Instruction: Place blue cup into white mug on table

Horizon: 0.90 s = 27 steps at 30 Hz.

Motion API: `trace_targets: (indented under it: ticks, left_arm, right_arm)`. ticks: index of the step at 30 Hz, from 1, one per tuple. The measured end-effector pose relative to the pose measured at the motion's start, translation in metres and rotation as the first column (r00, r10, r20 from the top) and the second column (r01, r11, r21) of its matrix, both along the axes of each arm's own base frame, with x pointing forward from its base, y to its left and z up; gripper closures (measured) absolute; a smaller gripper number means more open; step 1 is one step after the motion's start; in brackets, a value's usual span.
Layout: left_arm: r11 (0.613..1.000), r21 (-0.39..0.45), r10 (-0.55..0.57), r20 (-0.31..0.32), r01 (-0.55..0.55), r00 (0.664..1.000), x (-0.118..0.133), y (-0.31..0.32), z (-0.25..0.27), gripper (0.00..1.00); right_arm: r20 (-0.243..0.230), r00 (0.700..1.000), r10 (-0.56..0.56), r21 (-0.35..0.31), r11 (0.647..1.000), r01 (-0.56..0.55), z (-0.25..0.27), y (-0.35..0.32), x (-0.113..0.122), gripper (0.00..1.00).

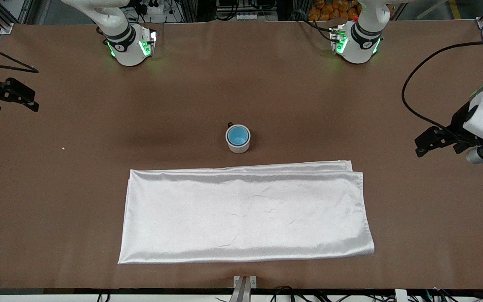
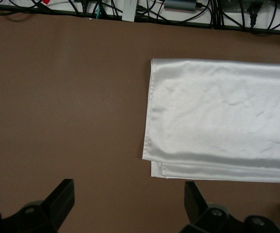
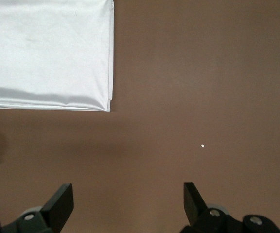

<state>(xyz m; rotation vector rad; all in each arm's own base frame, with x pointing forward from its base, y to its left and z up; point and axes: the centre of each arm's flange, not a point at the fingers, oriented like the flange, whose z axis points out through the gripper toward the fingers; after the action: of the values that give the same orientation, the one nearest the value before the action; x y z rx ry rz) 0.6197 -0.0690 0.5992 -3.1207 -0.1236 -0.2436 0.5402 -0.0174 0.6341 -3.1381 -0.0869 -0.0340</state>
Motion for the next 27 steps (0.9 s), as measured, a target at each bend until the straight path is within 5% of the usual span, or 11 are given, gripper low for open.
trace_targets:
  ticks: [27]
  left_arm:
    - [1.000, -0.012, -0.015, -0.056, 0.014, 0.998, -0.051, 0.021, -0.001, 0.00]
  right_arm:
    - [0.006, 1.000, -0.026, 0.000, 1.000, 0.026, 0.005, -0.009, -0.003, 0.00]
